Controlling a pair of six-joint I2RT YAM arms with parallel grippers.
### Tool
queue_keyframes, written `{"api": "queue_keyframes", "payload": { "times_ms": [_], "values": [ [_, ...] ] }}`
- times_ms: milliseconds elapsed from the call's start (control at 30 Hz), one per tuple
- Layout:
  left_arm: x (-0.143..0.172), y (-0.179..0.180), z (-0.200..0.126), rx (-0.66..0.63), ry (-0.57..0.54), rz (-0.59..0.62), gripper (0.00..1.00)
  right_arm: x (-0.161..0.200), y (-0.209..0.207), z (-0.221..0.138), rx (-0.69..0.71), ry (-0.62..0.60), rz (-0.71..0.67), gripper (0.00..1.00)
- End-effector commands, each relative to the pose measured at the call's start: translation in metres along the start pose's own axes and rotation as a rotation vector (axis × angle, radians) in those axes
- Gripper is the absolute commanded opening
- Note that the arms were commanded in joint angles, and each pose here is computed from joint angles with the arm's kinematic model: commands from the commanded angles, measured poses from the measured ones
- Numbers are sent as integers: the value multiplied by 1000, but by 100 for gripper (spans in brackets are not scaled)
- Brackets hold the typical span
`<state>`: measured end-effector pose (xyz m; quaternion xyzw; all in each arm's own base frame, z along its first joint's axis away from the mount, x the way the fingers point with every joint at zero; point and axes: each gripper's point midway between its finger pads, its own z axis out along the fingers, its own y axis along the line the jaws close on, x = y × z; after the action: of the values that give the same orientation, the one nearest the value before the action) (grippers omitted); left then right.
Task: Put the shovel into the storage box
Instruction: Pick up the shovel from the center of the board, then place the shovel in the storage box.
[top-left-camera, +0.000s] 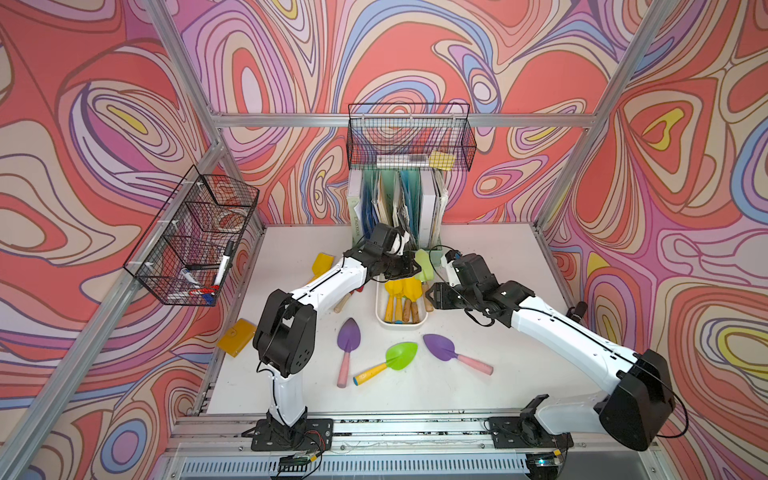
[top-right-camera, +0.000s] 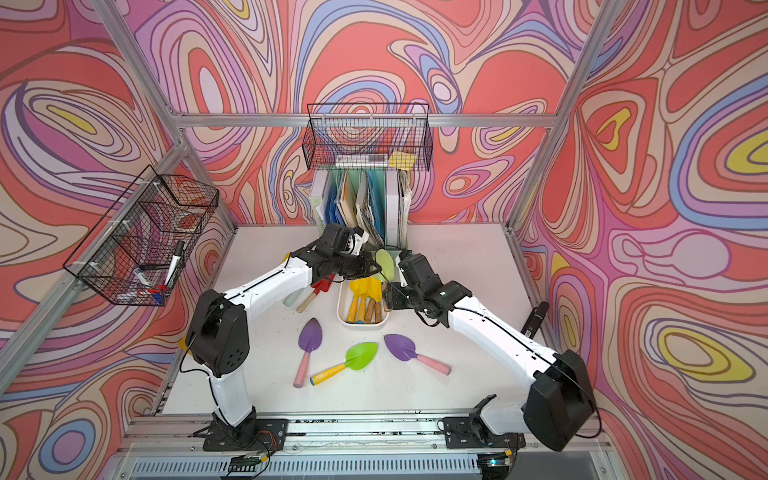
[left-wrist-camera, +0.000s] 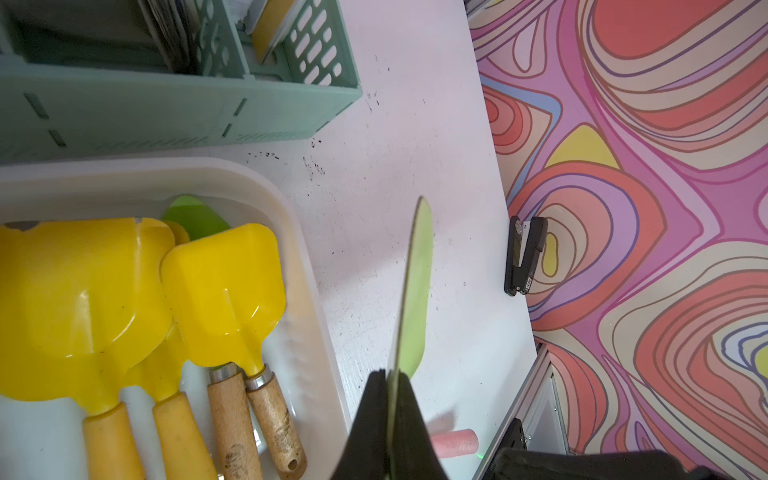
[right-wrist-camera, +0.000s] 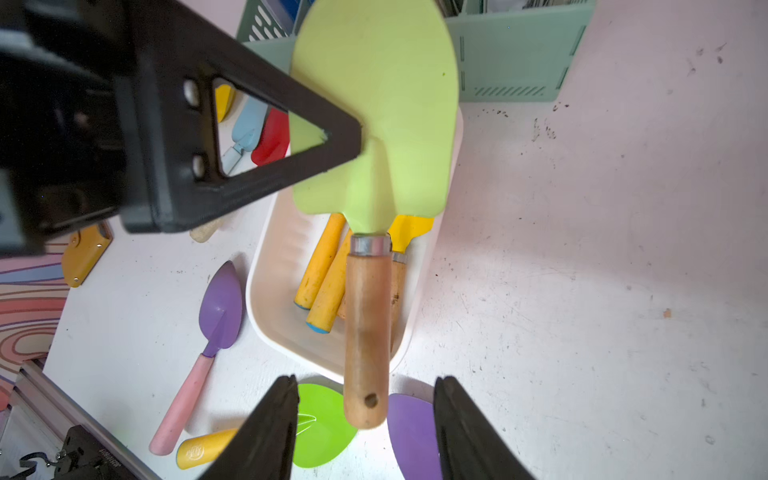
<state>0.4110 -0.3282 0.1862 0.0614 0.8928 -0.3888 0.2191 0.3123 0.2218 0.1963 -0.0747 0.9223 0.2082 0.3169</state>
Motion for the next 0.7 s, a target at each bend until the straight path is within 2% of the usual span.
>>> {"api": "queue_keyframes", "payload": {
  "times_ms": [0,267,667],
  "values": [
    [-14,11,-16,-37,-20,43,3,2,-7,-15,31,-26,-1,53],
    [-7,43,-30,-68,50,82,3,13,-18,-20,69,-16,11,51],
    [14,83,-13,-134,140,76,2,13,-17,-18,67,-8,18,51]
  ]
}}
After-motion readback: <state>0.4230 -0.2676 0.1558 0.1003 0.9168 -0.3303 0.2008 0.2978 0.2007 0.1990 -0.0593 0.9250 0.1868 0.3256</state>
